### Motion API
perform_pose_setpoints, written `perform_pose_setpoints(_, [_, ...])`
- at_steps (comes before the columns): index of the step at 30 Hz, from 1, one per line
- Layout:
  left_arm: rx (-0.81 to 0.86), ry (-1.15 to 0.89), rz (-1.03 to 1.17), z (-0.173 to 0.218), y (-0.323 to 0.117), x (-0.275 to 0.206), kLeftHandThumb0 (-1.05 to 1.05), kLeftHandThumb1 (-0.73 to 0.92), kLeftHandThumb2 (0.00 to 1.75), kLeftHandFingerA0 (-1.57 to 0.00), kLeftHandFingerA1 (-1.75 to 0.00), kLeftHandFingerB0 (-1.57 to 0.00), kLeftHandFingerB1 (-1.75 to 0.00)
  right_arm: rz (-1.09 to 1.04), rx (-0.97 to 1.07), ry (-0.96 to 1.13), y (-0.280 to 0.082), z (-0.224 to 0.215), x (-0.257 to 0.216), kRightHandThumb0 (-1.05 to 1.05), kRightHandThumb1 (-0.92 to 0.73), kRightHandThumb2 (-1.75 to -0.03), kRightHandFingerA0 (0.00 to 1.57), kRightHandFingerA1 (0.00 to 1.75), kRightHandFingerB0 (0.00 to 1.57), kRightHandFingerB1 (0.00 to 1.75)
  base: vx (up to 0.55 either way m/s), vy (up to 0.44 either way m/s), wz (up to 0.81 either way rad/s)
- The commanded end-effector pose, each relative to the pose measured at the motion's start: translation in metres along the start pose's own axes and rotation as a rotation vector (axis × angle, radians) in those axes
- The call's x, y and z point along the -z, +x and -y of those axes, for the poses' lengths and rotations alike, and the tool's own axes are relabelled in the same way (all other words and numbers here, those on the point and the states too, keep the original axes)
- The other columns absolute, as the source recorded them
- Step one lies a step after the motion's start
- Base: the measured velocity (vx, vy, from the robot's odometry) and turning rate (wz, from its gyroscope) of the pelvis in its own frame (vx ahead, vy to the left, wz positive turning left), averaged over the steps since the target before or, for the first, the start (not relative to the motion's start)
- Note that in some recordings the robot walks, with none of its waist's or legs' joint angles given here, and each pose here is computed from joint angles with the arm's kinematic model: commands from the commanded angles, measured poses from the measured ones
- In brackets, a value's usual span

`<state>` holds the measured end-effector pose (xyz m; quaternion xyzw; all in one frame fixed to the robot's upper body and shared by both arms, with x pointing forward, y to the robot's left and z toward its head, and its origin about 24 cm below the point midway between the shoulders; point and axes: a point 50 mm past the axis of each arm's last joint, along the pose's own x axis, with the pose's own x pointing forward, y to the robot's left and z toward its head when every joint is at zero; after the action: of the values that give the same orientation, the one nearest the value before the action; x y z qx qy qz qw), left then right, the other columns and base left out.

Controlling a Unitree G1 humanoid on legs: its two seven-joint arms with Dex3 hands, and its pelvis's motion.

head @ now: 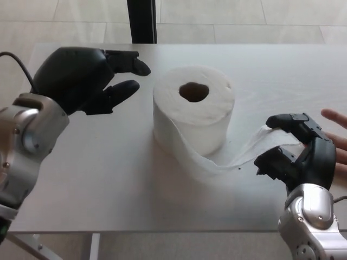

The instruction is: A toilet paper roll is kept in the middle of the desk infront of the robot. The robot places its left hand on the top of the toilet paper roll to hold it still and uses its right hand to tear off a piece of toilet paper from it and hands the paper to a person

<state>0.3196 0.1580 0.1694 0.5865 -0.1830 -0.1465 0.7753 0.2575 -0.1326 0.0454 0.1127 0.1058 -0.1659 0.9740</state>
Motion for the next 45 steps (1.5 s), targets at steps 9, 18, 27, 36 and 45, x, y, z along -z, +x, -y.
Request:
perform_pose_setpoints(9, [-0.229,0.155,0.198,-0.094,0.05,-0.053,-0.57,0.84,0.65,-0.53,-0.54,-0.55,-0.46,-0.078,-0.034,0.003,-0.013,-0.012,0.02,-0.42,-0.66,-1.48,1.32,1.75,1.05,1.65,0.0,0.0,0.0])
perform_pose_setpoints(18, [-0.242,0.11,0.258,-0.078,0.063,-0.078,-0.55,0.83,0.65,-0.58,-0.53,-0.58,-0.46,-0.063,-0.027,0.028,-0.013,-0.011,0.014,-0.46,-0.63,-1.43,1.24,1.75,0.93,1.75,0.0,0.0,0.0])
perform_pose_setpoints(27, [-0.084,0.043,0.204,0.006,0.044,-0.059,-0.59,0.83,0.64,-0.63,-0.54,-0.59,-0.48,-0.052,-0.057,0.084,-0.01,-0.012,0.008,-0.5,-0.52,-1.57,1.24,1.75,0.92,1.75,0.0,0.0,0.0])
perform_pose_setpoints(36, [0.179,0.191,0.126,0.052,0.018,-0.034,-0.57,0.82,0.65,-0.5,-0.49,-0.51,-0.43,-0.041,-0.069,0.061,-0.007,-0.008,-0.001,-0.43,-0.57,-1.49,1.22,1.75,0.9,1.75,0.0,0.0,0.0])
perform_pose_setpoints(45, [0.194,0.259,0.087,0.058,0.027,-0.025,-0.57,0.83,0.65,-0.5,-0.49,-0.5,-0.43,-0.069,-0.143,0.032,-0.006,-0.014,-0.001,-0.41,-0.57,-1.47,1.19,1.75,0.87,1.75,0.0,0.0,0.0])
